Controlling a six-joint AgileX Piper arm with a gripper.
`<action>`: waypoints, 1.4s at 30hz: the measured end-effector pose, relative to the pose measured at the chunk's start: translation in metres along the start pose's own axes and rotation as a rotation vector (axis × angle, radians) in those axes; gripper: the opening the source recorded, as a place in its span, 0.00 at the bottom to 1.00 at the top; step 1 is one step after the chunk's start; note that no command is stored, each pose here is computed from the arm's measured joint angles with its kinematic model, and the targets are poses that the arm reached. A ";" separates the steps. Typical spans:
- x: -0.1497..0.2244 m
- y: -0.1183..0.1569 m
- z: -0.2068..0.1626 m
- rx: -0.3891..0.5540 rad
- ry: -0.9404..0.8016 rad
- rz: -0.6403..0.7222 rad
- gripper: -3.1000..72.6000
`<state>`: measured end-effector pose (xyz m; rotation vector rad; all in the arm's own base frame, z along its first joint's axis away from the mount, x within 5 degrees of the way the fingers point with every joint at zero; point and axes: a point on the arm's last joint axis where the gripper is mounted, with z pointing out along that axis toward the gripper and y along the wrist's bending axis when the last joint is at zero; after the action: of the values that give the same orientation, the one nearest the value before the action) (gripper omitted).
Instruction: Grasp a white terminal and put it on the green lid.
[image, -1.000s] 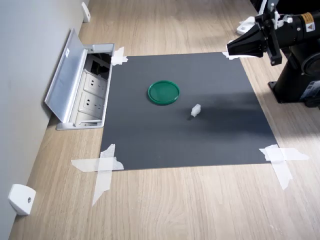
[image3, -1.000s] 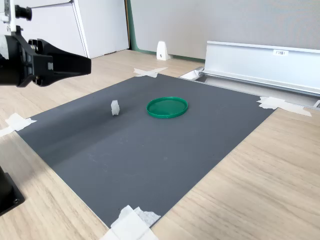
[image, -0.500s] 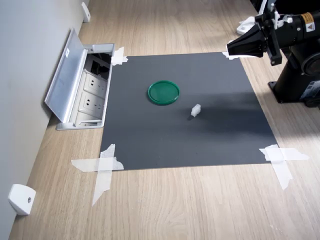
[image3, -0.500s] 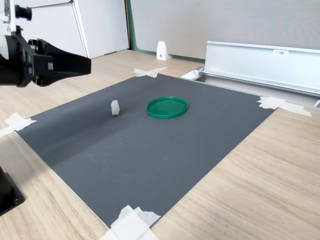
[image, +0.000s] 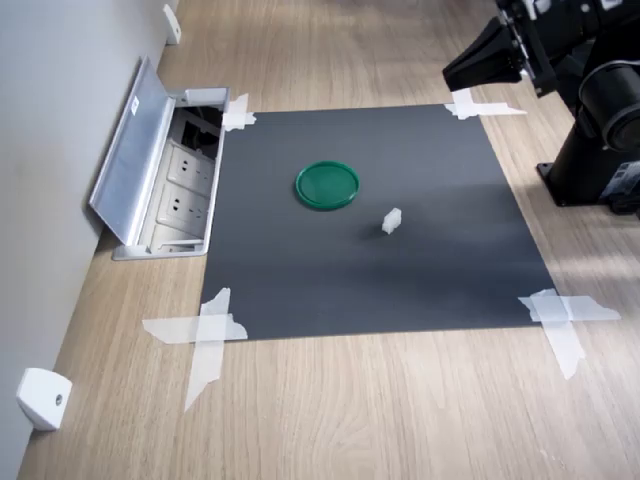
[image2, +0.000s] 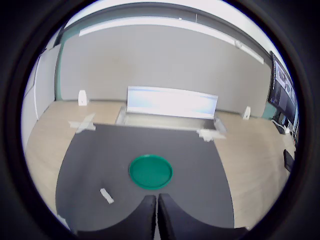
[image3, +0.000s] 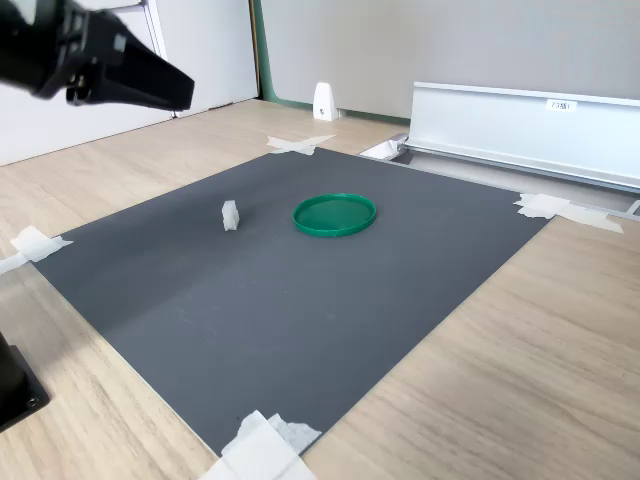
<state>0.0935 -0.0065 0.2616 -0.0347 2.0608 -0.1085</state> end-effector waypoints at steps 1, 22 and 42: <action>-0.005 0.000 0.003 -0.003 0.031 0.000 0.03; -0.039 0.002 0.118 -0.181 0.690 -0.179 0.42; -0.031 0.059 0.148 -0.267 0.777 -0.210 1.00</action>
<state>0.2396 0.0449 0.2140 -0.4328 2.8313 0.0351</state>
